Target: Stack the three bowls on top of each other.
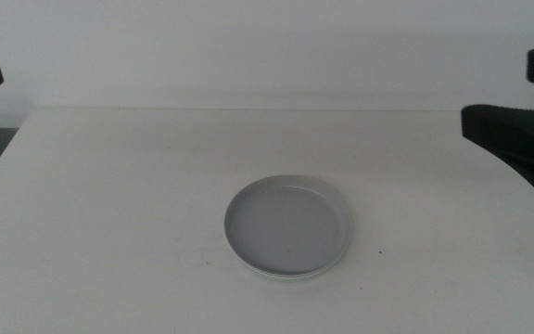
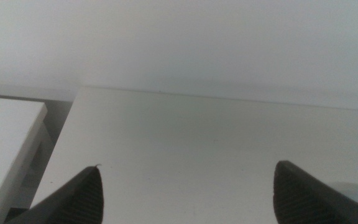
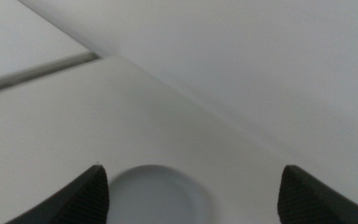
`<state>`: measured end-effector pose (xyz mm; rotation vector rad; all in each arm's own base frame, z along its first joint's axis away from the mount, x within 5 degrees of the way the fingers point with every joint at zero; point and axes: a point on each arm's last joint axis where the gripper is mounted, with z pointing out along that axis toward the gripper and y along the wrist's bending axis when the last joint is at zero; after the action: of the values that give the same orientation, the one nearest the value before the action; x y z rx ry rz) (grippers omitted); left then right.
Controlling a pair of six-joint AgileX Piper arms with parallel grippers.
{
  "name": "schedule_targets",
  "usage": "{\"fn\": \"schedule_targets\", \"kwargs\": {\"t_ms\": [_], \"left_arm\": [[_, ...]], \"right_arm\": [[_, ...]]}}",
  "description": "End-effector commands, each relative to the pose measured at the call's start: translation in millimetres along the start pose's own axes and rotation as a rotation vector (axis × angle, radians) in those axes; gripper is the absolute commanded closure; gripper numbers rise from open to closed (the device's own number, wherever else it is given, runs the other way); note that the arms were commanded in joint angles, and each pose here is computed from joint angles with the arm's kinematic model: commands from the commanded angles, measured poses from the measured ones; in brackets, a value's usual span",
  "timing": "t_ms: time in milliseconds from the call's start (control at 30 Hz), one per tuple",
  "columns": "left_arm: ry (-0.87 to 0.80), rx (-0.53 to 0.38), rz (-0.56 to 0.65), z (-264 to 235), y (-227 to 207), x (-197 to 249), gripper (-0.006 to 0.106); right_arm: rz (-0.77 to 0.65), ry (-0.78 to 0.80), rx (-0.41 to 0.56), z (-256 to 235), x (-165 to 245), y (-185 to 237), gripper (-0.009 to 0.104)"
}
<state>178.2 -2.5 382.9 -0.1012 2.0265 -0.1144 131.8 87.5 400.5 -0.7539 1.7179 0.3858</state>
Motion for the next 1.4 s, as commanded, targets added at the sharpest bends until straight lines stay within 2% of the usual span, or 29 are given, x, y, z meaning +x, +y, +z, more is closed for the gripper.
{"fn": "schedule_targets", "kwargs": {"t_ms": [0,100,233,300,533,700,733,800,1000,1367], "left_arm": [[-0.031,-0.002,0.0,-1,0,-3,0.007],[-0.027,0.001,-0.006,0,0,0,0.007],[-0.054,0.009,-0.014,-18,2,25,0.007],[-0.059,0.009,-0.017,-24,5,52,0.007],[-0.181,0.038,-0.065,-41,16,160,0.007],[-0.214,0.042,-0.063,-35,23,211,0.007],[-0.229,0.044,-0.063,-34,24,217,0.007],[-0.203,0.037,-0.068,-25,26,231,0.007],[-0.264,0.042,-0.075,-25,26,228,0.007],[-0.269,0.033,-0.054,-25,27,227,0.007]], "right_arm": [[-0.078,-0.029,0.078,-1,6,-5,0.002],[-0.157,-0.083,0.172,-3,22,-8,0.002],[-0.143,-0.078,0.23,-5,61,-7,0.002],[-0.128,-0.049,0.272,-10,88,-6,0.002],[-0.047,-0.034,0.572,-43,180,0,0.002],[-0.006,-0.035,0.685,-48,227,11,0.002],[-0.01,-0.055,0.698,-50,226,13,0.002],[0.003,0.017,0.667,-48,233,16,0.002],[0.008,-0.009,0.677,-49,231,15,0.002],[0.032,-0.021,0.672,-49,231,15,0.002]]}}
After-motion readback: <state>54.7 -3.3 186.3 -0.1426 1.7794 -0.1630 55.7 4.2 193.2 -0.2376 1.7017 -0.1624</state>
